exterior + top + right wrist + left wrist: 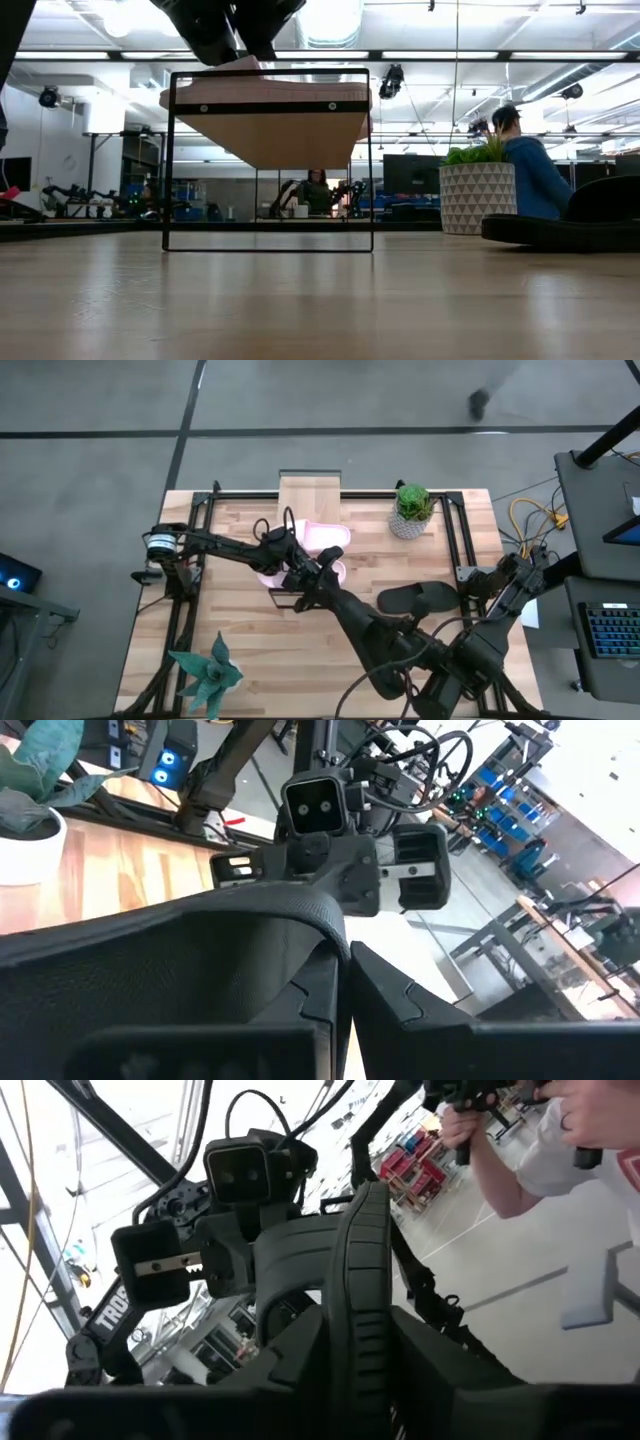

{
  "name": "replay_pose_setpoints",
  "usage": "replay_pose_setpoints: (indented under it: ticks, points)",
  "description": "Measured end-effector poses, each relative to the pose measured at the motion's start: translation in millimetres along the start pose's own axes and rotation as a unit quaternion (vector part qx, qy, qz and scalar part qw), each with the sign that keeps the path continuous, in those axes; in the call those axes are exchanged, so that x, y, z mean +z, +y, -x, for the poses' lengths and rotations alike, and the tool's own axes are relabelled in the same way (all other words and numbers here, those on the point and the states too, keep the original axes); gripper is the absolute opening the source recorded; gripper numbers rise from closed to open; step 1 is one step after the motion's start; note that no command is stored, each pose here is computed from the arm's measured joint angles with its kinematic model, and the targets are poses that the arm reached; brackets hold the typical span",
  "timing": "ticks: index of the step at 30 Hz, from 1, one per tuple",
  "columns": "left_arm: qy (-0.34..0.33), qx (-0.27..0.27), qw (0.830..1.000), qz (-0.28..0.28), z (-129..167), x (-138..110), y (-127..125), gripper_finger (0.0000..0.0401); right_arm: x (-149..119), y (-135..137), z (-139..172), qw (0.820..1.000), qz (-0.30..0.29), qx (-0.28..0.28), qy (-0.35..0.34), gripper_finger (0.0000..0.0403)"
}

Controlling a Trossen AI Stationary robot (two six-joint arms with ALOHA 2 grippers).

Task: Pick and place slides into the shelf
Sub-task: Put the bottom black slipper on the shelf

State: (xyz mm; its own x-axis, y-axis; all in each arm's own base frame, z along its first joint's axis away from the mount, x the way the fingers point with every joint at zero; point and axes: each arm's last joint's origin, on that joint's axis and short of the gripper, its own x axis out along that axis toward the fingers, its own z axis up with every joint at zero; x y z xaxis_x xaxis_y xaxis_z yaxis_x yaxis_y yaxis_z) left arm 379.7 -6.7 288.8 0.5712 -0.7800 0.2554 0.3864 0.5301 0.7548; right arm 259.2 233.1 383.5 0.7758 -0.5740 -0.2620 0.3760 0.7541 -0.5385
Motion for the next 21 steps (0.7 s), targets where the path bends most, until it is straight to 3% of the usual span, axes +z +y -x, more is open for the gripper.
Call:
replay_pose_setpoints:
  ticks: [4,10,21]
  points:
    - [0.004,0.001,1.000,0.002,3,0,1,0.0037,1,1,0,1.000,0.021,0.000,-0.003,0.0015]
    - [0.017,0.007,1.000,0.008,7,1,4,0.0036,9,-6,2,0.997,0.076,0.000,-0.008,0.0042]
    - [0.069,0.027,0.997,0.038,22,25,3,0.0034,35,-35,14,0.997,0.070,0.004,-0.029,0.0134]
